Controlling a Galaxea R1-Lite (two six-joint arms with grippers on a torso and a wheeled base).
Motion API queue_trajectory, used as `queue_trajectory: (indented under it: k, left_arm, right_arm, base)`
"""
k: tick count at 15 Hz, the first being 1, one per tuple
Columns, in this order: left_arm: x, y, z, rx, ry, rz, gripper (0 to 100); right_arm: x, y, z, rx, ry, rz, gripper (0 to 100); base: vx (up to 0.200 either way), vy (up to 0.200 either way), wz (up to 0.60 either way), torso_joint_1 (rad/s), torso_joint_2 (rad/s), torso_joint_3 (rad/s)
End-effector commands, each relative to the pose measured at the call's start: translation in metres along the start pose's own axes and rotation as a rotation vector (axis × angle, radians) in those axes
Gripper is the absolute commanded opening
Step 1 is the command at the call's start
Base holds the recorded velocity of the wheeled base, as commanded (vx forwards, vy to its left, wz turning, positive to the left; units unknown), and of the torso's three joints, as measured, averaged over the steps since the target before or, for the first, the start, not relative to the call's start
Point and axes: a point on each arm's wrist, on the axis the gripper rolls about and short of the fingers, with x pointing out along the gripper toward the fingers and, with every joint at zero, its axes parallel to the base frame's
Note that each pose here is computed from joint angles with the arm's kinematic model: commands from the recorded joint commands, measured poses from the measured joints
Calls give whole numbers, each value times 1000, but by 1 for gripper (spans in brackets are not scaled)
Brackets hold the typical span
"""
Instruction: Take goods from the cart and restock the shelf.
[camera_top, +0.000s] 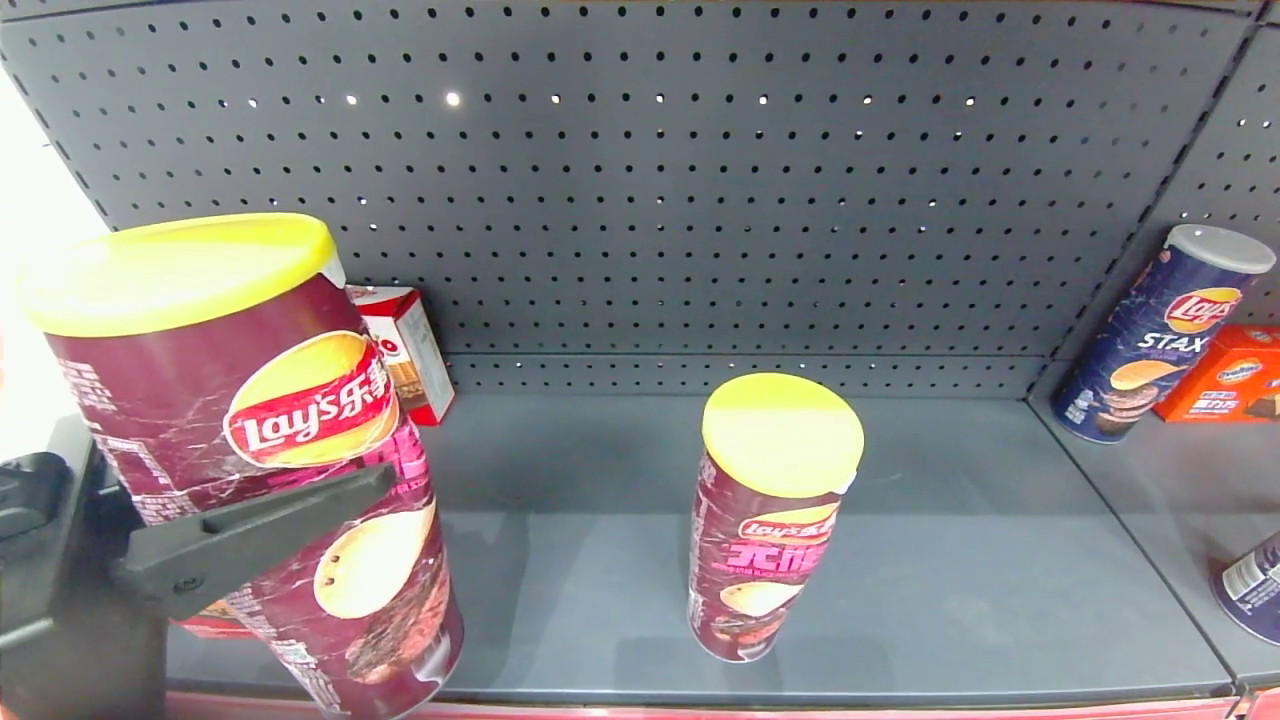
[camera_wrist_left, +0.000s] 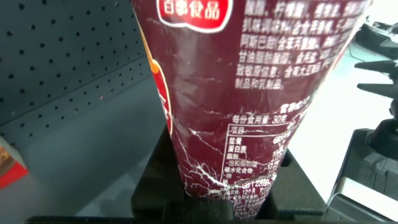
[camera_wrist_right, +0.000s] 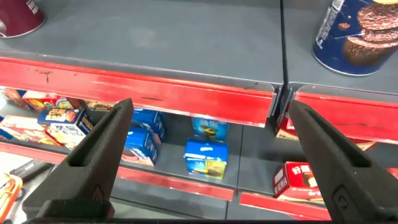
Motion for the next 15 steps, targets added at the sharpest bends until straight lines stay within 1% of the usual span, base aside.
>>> queue_trajectory:
  k: [1, 2, 3, 4, 5, 6, 7, 8, 9, 10, 11, 12, 13, 14, 15]
  left_arm:
    - [0, 0, 4, 5, -9, -5, 0]
    - [0, 0, 3, 4, -2, -3, 0]
    - [1, 0, 4, 20, 4, 0, 0]
    - [4, 1, 3, 51, 15, 1, 0]
    - [7, 3, 3, 51, 19, -4, 0]
    - [21, 10, 8, 49, 23, -14, 0]
    - [30, 14, 16, 46, 16, -16, 0]
    - [41, 20, 18, 38, 20, -15, 0]
    - [51, 20, 21, 32, 20, -44, 0]
    - [63, 19, 22, 19, 25, -70, 0]
    - [67, 19, 22, 12, 28, -81, 0]
    - [82, 25, 20, -2, 49, -87, 0]
    - [94, 28, 13, -7, 72, -93, 0]
    - [100, 30, 9, -3, 73, -95, 0]
    - [116, 40, 0, 14, 42, -78, 0]
  right_arm:
    - [0, 0, 0, 0, 7, -1, 100]
    - [0, 0, 0, 0, 7, -1, 100]
    - [0, 0, 0, 0, 7, -1, 100]
    - [0, 0, 0, 0, 7, 1, 100]
    - [0, 0, 0, 0, 7, 1, 100]
    - [0, 0, 0, 0, 7, 1, 100]
    - [0, 0, 0, 0, 7, 1, 100]
    - [0, 0, 0, 0, 7, -1, 100]
    - [0, 0, 0, 0, 7, 1, 100]
    - [0, 0, 0, 0, 7, -1, 100]
    - [0, 0, 0, 0, 7, -1, 100]
    - [0, 0, 0, 0, 7, -1, 100]
    - [0, 0, 0, 0, 7, -1, 100]
    - [0, 0, 0, 0, 7, -1, 100]
    - [0, 0, 0, 0, 7, 1, 100]
  base:
    - [0, 0, 0, 0, 0, 0]
    - [0, 0, 0, 0, 0, 0]
    - [0, 0, 0, 0, 0, 0]
    - [0, 0, 0, 0, 0, 0]
    - [0, 0, 0, 0, 0, 0]
    - [0, 0, 0, 0, 0, 0]
    - [0, 0, 0, 0, 0, 0]
    - [0, 0, 0, 0, 0, 0]
    - [0, 0, 0, 0, 0, 0]
    - [0, 0, 0, 0, 0, 0]
    - [0, 0, 0, 0, 0, 0]
    - [0, 0, 0, 0, 0, 0]
    - [0, 0, 0, 0, 0, 0]
    - [0, 0, 0, 0, 0, 0]
    - [0, 0, 0, 0, 0, 0]
